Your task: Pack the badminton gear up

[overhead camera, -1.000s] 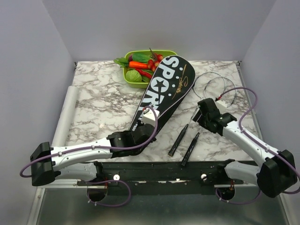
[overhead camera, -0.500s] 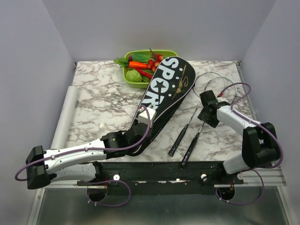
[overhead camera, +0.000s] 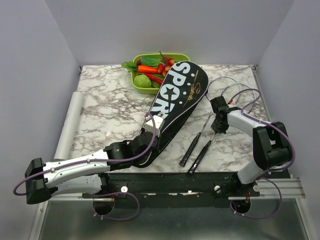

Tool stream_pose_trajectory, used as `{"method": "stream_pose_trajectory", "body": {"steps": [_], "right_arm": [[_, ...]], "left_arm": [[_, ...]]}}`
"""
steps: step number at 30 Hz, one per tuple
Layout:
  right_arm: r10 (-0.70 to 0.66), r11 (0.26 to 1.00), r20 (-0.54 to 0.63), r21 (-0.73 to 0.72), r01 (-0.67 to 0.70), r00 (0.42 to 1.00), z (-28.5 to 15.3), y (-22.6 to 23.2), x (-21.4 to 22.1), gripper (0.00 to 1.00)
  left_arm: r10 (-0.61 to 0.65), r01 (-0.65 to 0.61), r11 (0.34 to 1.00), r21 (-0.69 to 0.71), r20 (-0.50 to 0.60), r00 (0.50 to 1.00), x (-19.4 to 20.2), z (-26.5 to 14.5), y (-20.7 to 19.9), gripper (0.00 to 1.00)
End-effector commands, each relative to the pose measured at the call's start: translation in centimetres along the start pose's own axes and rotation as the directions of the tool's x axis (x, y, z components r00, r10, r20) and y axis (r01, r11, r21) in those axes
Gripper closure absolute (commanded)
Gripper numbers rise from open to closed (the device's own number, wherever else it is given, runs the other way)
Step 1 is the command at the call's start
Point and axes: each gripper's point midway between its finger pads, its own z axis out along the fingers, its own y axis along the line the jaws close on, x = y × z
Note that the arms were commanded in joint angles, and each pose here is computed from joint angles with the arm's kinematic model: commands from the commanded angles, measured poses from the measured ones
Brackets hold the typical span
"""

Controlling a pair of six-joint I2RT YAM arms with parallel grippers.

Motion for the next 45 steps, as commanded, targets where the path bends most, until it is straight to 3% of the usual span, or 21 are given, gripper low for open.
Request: {"method": "stream_pose_trajectory", "body": {"steps": [1,9,16,25,34,45], "right_arm": [[-0.007,1.000,0.007,-0.008,0.007,1.000,0.1,0.2,-0.4,0.99],[-0.029,0.995,0.140,-0.089,0.041,0.990,-4.5,-1.1,-2.4,0.99],[-0.134,0.979,0.189,-0.130,0.160,0.973,-8.5,-3.2,-0.6,1.00],[-0.331,0.910,0.105,-0.226,0.347,0.938,-12.6,-3.6,4.9,1.00],[-0.328,0.901,0.102,-0.265,0.344,0.939,-16.8,-5.8,5.5,0.99],[-0.464,0.852,-0.033,-0.289,0.436,0.885,-17.4,-7.9,9.5,0.99]], "left_arm": [[-0.026,0.026,0.999,0.025,0.021,0.999,-0.5,-0.2,-0.3,1.00],[-0.024,0.023,0.999,0.024,0.038,0.999,-1.4,-0.6,-0.2,1.00],[-0.028,0.027,0.999,0.030,0.045,0.999,-2.0,-0.3,-0.6,1.00],[-0.005,0.006,1.000,-0.008,0.070,0.998,-4.2,0.5,-0.4,1.00],[-0.010,0.016,0.998,-0.067,0.086,0.996,-6.4,2.0,2.2,1.00],[0.000,0.009,0.993,-0.115,0.078,0.997,-9.6,4.9,5.0,1.00]]}}
